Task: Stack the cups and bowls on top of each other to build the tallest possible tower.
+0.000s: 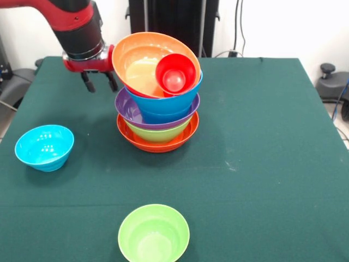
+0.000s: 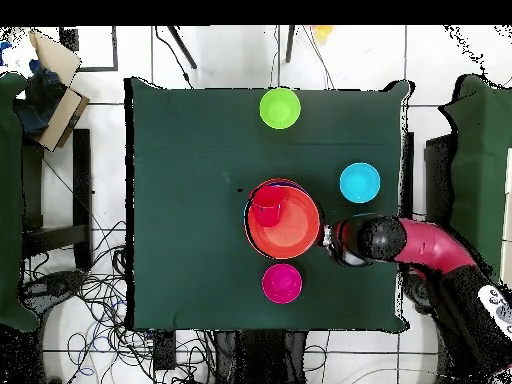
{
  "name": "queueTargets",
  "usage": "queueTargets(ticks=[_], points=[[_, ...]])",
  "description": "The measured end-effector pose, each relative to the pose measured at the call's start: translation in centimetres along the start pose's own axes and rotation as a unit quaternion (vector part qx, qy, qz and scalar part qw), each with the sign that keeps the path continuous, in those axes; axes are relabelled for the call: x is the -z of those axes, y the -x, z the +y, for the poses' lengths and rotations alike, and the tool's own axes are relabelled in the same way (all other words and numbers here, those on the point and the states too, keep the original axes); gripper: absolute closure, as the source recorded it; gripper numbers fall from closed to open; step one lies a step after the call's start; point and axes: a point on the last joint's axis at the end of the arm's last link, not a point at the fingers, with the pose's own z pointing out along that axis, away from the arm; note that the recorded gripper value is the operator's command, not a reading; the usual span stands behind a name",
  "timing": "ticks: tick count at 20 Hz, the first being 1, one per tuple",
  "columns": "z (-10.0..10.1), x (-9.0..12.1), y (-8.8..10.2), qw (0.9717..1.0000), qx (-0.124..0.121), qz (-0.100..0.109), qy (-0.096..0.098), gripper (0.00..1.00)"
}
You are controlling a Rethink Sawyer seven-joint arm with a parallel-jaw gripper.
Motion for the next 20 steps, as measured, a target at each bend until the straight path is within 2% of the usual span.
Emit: queueTargets(ticks=[2,5,6,9,11,14,15,20], points=[[-0.2,-0.5,0.0,1.0,0.001,-0.008,0.001,0.0],[-1.1,-1.2,0.6,0.9982,0.008,-0.059,-0.003,0.0],[-1.8,-1.5,1.0,0.9951,0.013,-0.098,-0.006,0.0],[-2.7,-1.6,1.7,0.9874,0.019,-0.157,-0.009,0.0],[-3.4,-1.4,2.3,0.979,0.02,-0.203,-0.01,0.0],[-4.2,-0.7,2.9,0.9702,0.016,-0.242,-0.01,0.0],[-4.4,-0.5,2.9,0.9693,0.016,-0.245,-0.01,0.0],[-4.5,0.2,2.5,0.9688,0.017,-0.247,-0.013,0.0]])
